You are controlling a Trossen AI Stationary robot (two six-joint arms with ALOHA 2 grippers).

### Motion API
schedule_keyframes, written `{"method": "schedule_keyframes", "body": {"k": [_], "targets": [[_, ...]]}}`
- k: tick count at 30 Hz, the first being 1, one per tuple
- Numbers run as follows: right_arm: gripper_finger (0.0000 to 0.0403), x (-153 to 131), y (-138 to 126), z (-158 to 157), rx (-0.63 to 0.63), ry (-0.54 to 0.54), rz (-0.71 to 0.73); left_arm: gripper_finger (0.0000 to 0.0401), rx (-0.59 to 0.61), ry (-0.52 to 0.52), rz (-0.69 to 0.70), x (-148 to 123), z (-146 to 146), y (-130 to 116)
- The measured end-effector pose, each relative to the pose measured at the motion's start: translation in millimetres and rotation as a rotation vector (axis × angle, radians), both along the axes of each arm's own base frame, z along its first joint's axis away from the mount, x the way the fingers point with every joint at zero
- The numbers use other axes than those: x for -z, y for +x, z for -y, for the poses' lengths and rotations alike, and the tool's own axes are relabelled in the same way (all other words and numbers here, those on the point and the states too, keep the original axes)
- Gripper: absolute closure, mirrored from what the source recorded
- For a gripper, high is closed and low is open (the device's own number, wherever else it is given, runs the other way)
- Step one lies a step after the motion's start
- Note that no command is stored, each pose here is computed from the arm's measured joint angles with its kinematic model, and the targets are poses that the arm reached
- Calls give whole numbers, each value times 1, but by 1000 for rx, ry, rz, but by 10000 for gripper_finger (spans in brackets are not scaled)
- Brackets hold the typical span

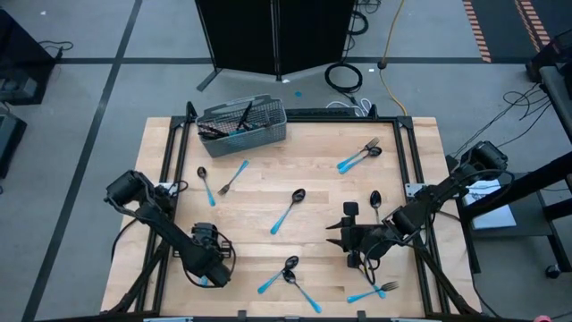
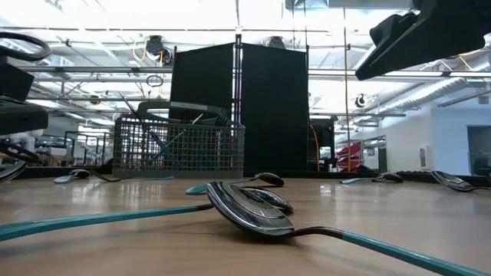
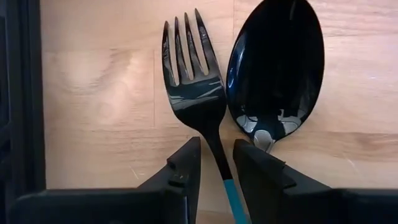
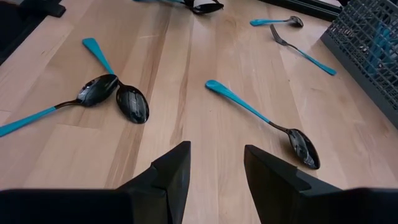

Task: Sort silverware
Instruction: Put the blue fork into the silverware basket

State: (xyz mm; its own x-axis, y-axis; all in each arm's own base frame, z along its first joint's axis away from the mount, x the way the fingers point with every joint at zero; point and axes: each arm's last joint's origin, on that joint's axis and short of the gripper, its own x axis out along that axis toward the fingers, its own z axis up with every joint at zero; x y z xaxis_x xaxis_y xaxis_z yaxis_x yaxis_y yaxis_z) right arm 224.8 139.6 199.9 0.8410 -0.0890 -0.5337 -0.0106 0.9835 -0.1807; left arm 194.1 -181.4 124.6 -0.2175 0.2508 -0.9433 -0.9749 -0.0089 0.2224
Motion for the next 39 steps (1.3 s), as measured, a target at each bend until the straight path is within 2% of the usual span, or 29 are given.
{"method": "schedule_keyframes", "body": {"k": [3,7,9,15,19,23,27,30,34,36,39], "targets": [[259,0,0,0,0,0,0,319,27,-6,6,-4,0,0],[259,0,0,0,0,0,0,376,69,-9,27,-8,-1,0],[259,0,0,0,0,0,0,391,81,-4,32,-9,-1,-1],[259,0,0,0,0,1,1,392,90,62,3,-11,-7,-4],[259,0,0,0,0,4,5,395,101,112,-3,-23,-10,-5],[259,0,0,0,0,3,5,396,114,144,52,-42,-13,-2],[259,0,1,0,-6,-16,5,397,148,196,190,-63,-16,3],[259,-1,1,1,-11,-30,5,397,194,309,363,-80,-20,11],[259,-1,1,0,-28,-52,10,397,298,594,611,-103,-31,24],[259,-1,1,0,-46,-87,9,397,340,715,644,-114,-42,31],[259,-2,3,3,-43,-106,12,397,377,823,575,-127,-69,39]]}}
